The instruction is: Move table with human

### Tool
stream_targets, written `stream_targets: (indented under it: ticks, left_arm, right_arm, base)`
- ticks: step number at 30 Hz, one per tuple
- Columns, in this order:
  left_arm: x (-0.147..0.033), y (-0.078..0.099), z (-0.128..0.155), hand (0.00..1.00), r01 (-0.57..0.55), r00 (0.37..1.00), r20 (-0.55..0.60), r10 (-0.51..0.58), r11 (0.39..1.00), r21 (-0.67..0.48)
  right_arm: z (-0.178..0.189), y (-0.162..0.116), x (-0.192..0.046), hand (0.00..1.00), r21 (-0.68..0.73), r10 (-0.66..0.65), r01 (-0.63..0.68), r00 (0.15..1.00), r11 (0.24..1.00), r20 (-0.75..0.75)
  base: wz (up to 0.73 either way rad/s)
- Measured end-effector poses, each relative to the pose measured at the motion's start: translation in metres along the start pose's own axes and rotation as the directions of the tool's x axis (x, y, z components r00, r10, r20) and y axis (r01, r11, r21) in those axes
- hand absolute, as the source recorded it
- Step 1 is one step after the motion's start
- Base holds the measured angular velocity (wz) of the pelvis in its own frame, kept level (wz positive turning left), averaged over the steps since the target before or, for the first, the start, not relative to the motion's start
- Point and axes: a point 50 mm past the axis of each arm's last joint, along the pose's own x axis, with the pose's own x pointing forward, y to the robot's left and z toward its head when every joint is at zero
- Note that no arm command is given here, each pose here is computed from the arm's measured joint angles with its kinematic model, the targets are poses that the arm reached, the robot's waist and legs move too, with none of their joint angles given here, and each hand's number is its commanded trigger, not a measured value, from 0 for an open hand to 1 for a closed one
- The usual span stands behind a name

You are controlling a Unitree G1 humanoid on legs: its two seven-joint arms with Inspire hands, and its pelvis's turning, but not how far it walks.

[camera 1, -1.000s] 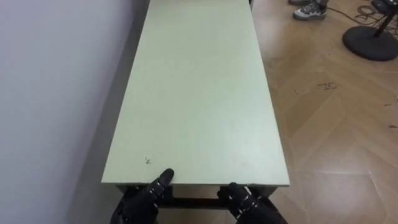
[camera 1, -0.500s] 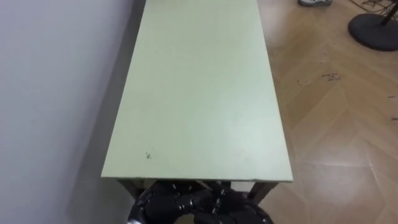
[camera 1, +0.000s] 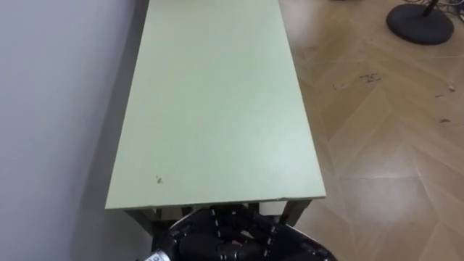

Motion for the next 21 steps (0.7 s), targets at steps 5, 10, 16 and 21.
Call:
stream_targets:
  ticks: [5, 10, 16, 21]
  left_arm:
    - [-0.007, 0.015, -0.033, 0.0, -0.104, 0.981, -0.158, 0.109, 0.994, 0.037]
    - [-0.024, 0.037, -0.061, 0.0, -0.34, 0.918, -0.221, 0.33, 0.94, -0.008]
    - [-0.034, 0.056, -0.08, 0.0, -0.587, 0.799, -0.228, 0.557, 0.804, -0.092]
    - [-0.054, 0.065, -0.101, 0.0, -0.726, 0.672, -0.307, 0.674, 0.682, -0.092]
  right_arm:
    - [-0.027, -0.008, 0.003, 0.0, 0.031, -0.124, 0.128, 0.986, 0.991, -0.113]
    - [-0.054, -0.029, -0.003, 0.0, 0.104, -0.353, 0.374, 0.918, 0.921, -0.179]
    - [-0.066, -0.057, -0.026, 0.0, 0.169, -0.616, 0.646, 0.763, 0.745, -0.197]
    - [-0.081, -0.064, -0.042, 0.0, 0.227, -0.72, 0.754, 0.657, 0.617, -0.223]
  base:
    - [-0.02]
    - [-0.05]
    - [-0.01]
    - [0.0]
